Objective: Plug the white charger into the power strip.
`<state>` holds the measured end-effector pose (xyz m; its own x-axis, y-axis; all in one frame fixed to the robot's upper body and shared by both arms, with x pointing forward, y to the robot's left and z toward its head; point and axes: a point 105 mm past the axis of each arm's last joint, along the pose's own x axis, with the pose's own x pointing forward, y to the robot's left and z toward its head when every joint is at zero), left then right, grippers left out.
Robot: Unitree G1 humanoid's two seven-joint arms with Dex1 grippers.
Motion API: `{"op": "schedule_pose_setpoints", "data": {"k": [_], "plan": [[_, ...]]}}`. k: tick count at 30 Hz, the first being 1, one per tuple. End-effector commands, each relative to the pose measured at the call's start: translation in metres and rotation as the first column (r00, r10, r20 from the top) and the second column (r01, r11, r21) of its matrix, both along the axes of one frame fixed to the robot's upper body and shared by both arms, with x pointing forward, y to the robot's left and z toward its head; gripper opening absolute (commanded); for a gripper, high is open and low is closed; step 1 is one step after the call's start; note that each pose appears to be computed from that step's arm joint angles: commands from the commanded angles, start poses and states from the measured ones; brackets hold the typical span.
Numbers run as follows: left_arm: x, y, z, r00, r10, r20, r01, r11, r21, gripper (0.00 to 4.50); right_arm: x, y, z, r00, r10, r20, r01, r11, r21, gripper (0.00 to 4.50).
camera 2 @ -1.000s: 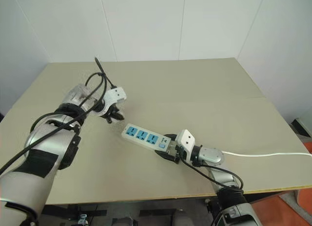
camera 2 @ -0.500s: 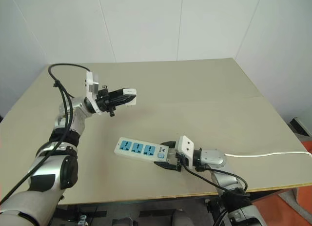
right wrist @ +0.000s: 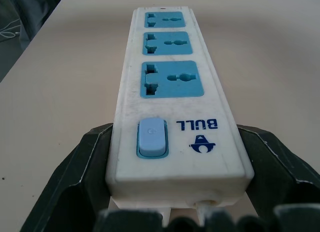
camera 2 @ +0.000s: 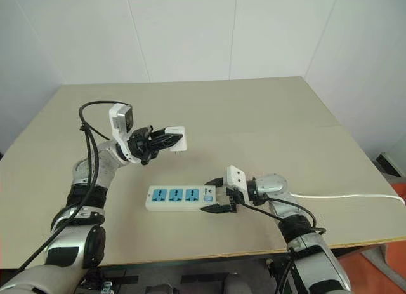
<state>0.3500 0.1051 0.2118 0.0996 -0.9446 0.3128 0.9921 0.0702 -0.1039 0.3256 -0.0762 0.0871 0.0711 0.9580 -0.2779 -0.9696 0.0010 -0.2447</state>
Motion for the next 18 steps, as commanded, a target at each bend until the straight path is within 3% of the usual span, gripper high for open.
{"op": "schedule_pose_setpoints", "data": {"k": [1, 4, 9, 18], "plan": [[-0.008, -0.005, -0.001, 1.0, -0.016, 0.026, 0.016, 1.0, -0.005, 1.01, -0.004, -0.003, -0.017, 1.0, 0.001, -0.029, -0.003, 0.998, -0.059, 3.42], [-0.018, -0.011, -0.018, 0.996, -0.034, 0.077, 0.03, 0.998, 0.052, 1.01, -0.006, -0.001, -0.019, 1.0, 0.003, -0.027, -0.005, 0.999, -0.052, 3.42], [-0.026, -0.019, -0.039, 0.995, -0.025, 0.098, 0.02, 0.999, 0.05, 1.01, -0.007, 0.001, -0.019, 1.0, -0.002, -0.013, 0.001, 0.999, -0.048, 3.42], [-0.033, -0.024, -0.061, 0.991, -0.084, 0.103, 0.07, 0.989, 0.131, 1.01, -0.009, 0.005, -0.018, 1.0, -0.002, 0.006, 0.002, 0.999, -0.039, 3.42]]}}
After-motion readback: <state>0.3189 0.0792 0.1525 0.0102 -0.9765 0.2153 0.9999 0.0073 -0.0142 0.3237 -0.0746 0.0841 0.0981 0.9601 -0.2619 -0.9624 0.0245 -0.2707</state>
